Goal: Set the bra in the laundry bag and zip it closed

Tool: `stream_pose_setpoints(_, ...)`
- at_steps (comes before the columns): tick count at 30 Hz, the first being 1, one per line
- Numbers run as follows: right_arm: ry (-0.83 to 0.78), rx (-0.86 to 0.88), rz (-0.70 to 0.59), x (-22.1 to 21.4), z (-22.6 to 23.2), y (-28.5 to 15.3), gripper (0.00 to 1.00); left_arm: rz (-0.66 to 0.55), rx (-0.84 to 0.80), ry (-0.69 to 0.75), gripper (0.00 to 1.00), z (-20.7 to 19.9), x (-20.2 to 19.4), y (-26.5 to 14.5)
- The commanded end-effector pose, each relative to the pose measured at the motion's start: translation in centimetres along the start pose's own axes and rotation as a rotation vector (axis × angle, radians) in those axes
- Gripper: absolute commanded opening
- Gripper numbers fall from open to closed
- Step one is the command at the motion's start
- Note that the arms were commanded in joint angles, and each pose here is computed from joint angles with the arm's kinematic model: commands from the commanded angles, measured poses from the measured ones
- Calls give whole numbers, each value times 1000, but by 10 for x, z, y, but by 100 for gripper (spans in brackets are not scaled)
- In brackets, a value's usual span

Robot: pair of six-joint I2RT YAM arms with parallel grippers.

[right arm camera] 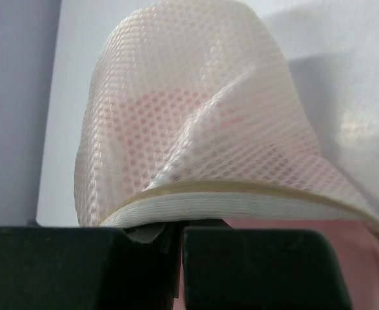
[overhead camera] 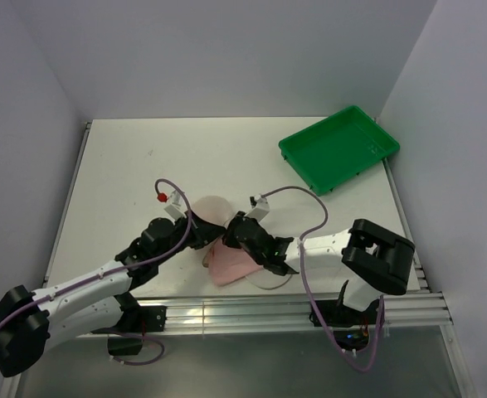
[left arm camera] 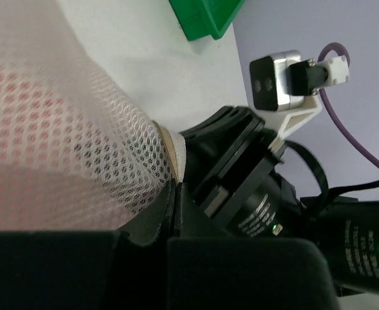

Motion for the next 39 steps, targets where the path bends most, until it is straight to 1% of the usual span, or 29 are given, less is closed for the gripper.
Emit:
stream_pose_setpoints(1, 112, 101, -217, 52, 37, 4, 0, -44, -30, -6, 0, -11, 10, -8)
stream_pose_setpoints(3, 150, 136, -249, 61, 45, -2, 0, -46, -20, -8, 0, -8, 9, -10)
stream_pose_setpoints(5, 168, 136, -244, 58, 41, 0, 0, -39, -6, -10, 0, -3, 6, -10)
stream_pose_setpoints(8, 159, 91, -145, 29, 22, 16, 12, -28, 13, -14, 0, 5, -1, -12)
stream_pose_setpoints(9, 161, 81, -125, 23, 14, 18, 27, -48, 42, -17, 0, 12, 1, -12)
stream_pose_setpoints(10, 151, 70, -102, 19, 6, 17, 37, -50, 56, -17, 0, 17, -1, -14)
stream_pose_setpoints(11, 143, 83, -68, 16, 7, 13, 46, -53, 81, -18, 0, 23, -2, -14)
stream_pose_setpoints(12, 132, 81, -57, 16, 5, 10, 64, -52, 96, -8, 0, 26, -3, -14)
stream_pose_setpoints(13, 82, 44, -30, 13, -8, 7, 71, -54, 110, -2, 0, 30, -4, -13)
stream_pose_setpoints(15, 60, 48, -14, 19, -4, -4, 73, -53, 127, 5, 0, 34, -5, -12)
stream_pose_setpoints(16, 43, 39, -7, 19, -12, -10, 73, -50, 140, 9, 0, 38, -7, -11)
stream_pose_setpoints(17, 21, 31, 8, 19, -15, -15, 76, -47, 145, 9, 0, 39, -8, -10)
stream_pose_setpoints(18, 7, 45, 11, 24, -9, -24, 81, -46, 151, 12, 0, 41, -8, -9)
stream_pose_setpoints(20, -25, 43, 17, 30, -9, -37, 84, -46, 151, 14, 0, 41, -9, -8)
stream_pose_setpoints(21, -41, 46, 19, 33, -9, -42, 88, -47, 150, 15, 0, 41, -8, -8)
stream_pose_setpoints(23, -60, 31, 8, 41, -16, -55, 88, -48, 151, 17, 0, 42, -8, -8)
stream_pose_setpoints(25, -70, -3, 4, 48, -32, -61, 88, -50, 148, 21, 0, 41, -8, -8)
stream_pose_setpoints(27, -56, -46, -25, 65, -48, -66, 88, -47, 147, 23, 0, 41, -9, -7)
stream_pose_setpoints(28, -63, -85, -34, 68, -64, -68, 85, -44, 144, 22, 0, 40, -9, -6)
stream_pose_setpoints(29, -73, -169, -65, 79, -85, -70, 74, -45, 137, 22, 0, 39, -8, -6)
stream_pose_setpoints(33, -107, -342, -103, 93, -133, -77, 56, -48, 127, 24, 0, 36, -7, -5)
stream_pose_setpoints(34, -106, -363, -101, 94, -140, -77, 56, -51, 126, 23, 0, 35, -5, -5)
stream_pose_setpoints(37, -106, -400, -80, 93, -152, -74, 67, -51, 122, 26, 0, 33, -4, -4)
stream_pose_setpoints(38, -106, -403, -77, 91, -153, -70, 74, -50, 116, 25, 0, 32, -4, -4)
stream_pose_setpoints(39, -101, -404, -63, 88, -155, -68, 75, -52, 114, 24, 0, 31, -4, -3)
Point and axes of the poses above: each gripper's point midway between its finger pads, its own y axis out along the fingers, its own z axis along the line the jaws close on, x = y × z, the point moved 1 cm from there along -y, back along the fingers, and after that the axes turned 11 degrees about y, right-handed, at the moved point
